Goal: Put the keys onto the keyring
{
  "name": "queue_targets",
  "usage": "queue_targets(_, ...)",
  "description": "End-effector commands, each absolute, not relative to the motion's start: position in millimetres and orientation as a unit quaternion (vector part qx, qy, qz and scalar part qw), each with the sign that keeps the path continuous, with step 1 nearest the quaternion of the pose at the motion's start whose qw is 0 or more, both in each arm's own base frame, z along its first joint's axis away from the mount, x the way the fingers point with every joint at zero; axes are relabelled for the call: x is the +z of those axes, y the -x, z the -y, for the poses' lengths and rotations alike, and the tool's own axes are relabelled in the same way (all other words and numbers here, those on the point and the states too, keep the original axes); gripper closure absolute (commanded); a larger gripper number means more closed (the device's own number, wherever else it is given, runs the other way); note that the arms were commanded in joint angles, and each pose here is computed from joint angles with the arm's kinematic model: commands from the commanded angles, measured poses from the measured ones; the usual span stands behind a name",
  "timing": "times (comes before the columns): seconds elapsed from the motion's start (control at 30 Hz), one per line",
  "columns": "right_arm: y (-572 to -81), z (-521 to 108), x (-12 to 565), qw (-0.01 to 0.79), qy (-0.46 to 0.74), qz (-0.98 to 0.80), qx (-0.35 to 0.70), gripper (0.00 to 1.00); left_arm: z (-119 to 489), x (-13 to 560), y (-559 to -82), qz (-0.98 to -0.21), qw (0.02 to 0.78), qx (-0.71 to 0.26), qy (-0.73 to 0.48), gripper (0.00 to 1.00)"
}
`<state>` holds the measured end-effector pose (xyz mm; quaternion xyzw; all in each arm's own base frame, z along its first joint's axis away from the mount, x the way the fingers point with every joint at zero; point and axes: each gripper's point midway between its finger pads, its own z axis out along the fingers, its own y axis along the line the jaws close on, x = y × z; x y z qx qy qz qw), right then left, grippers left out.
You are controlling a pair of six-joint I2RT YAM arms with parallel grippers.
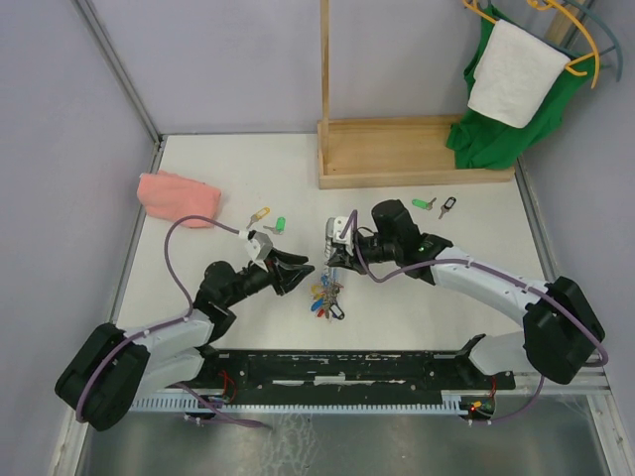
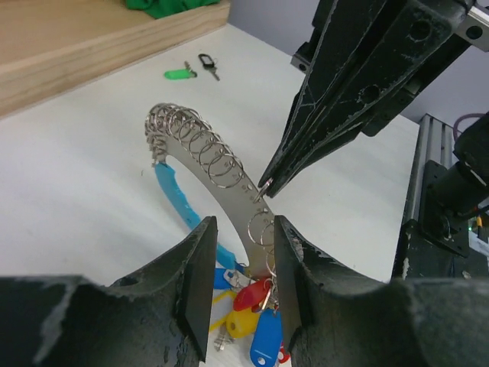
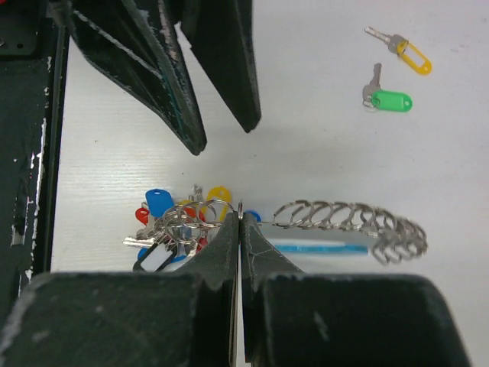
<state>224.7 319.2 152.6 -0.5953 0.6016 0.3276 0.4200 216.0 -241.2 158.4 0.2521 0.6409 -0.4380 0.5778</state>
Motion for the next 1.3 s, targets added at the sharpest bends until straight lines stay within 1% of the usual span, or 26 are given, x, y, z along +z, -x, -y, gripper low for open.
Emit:
queue_targets(0.0,-221,-327,199,0.494,0.639,-0.493,0.325,0.99,258,204,-213,-0.528,0.639,-0.432,-0.356,0.58)
queue_targets(0.13,-219,-323,200,0.496,0.657,-0.475,0.313,0.99,264,199,-213,-0.504,0.645,-0.406,-0.405,0.58)
queue_targets(0.27,-215,-320,199,0.481,0.67,-0.472,0.312,0.99,267,189,-214,-0.494,0.644,-0.378,-0.445,0.59)
queue_targets(0.4,-213,-319,197,0.476,0.677,-0.469,0.308,0.99,272,191,-212,-0.476,0.646,-0.371,-0.468,0.62)
queue_targets(0.53,-212,-319,199,0.473,0.68,-0.466,0.311,0.99,280,185,-212,-0.475,0.632,-0.37,-0.488,0.64)
queue_targets(1.03,-214,-321,203,0.471,0.676,-0.472,0.314,0.99,290,172,-208,-0.476,0.607,-0.373,-0.515,0.65)
queue_targets(1.27,-213,-322,204,0.467,0.672,-0.477,0.321,0.99,296,173,-206,-0.473,0.603,-0.376,-0.521,0.67)
